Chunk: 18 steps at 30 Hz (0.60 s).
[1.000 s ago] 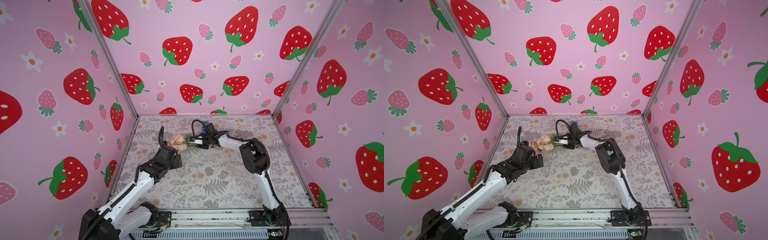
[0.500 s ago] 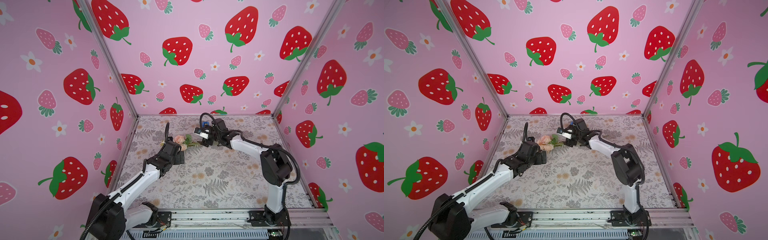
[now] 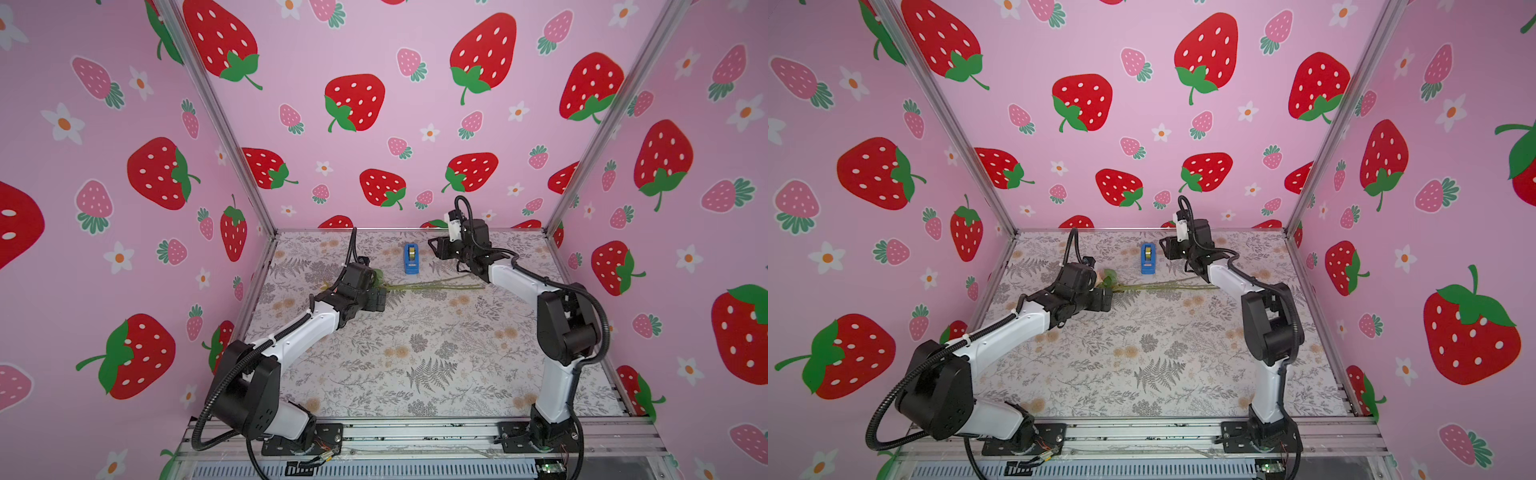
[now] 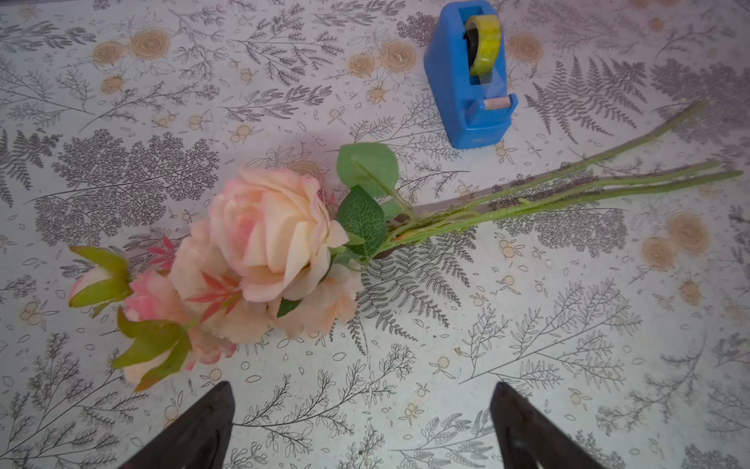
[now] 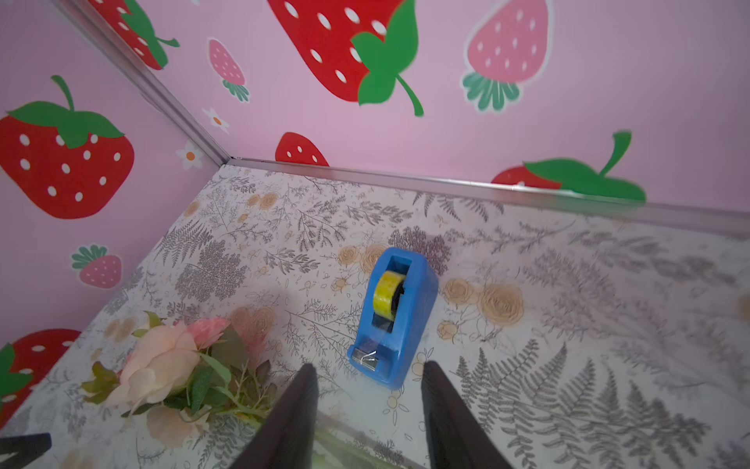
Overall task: Wrap bouquets with tape
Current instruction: Place the unwrapped bouquet at the center of the board, then pull the tape from the tape cutter.
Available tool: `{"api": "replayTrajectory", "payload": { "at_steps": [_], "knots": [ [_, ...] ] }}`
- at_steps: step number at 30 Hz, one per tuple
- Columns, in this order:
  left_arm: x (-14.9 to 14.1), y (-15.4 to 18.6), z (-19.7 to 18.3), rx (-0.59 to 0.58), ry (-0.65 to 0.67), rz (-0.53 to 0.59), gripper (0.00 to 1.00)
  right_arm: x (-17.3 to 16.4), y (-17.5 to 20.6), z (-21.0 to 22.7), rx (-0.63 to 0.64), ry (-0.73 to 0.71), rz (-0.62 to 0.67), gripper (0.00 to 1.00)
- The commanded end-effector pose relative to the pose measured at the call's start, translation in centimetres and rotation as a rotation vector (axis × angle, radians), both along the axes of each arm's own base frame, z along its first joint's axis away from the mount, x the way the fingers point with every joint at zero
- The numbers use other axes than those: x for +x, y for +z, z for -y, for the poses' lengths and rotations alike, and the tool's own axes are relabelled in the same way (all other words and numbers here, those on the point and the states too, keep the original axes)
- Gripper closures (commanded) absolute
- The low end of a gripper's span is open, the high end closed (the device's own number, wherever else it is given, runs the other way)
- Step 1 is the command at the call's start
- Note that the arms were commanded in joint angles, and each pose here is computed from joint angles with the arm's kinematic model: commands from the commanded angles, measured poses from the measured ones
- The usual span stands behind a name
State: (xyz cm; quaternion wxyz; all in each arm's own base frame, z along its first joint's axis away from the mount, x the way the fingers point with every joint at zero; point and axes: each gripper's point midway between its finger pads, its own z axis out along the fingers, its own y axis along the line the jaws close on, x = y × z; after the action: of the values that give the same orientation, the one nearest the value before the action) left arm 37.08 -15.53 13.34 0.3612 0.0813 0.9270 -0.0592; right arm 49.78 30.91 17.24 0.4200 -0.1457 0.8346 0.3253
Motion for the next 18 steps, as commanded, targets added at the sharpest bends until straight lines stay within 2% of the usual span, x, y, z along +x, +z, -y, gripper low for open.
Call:
{"api": "replayTrajectory", "payload": {
  "at_steps": [1, 7, 18],
  "knots": [
    [0.3, 0.9, 1.0, -0.001, -0.06, 0.013, 0.0, -1.5, -1.7, -2.9, 0.134, 0.084, -0.229, 0.56],
    [-0.4, 0.5, 1.2, 0.017, -0.125, 0.02, 0.0, -1.1, -4.8, -4.3, 0.164, 0.127, -0.369, 0.58],
    [-1.0, 0.3, 1.3, 0.012, -0.145, 0.023, 0.01, 0.6, -7.7, -5.4, 0.188, 0.115, -0.456, 0.59]
  ]
}}
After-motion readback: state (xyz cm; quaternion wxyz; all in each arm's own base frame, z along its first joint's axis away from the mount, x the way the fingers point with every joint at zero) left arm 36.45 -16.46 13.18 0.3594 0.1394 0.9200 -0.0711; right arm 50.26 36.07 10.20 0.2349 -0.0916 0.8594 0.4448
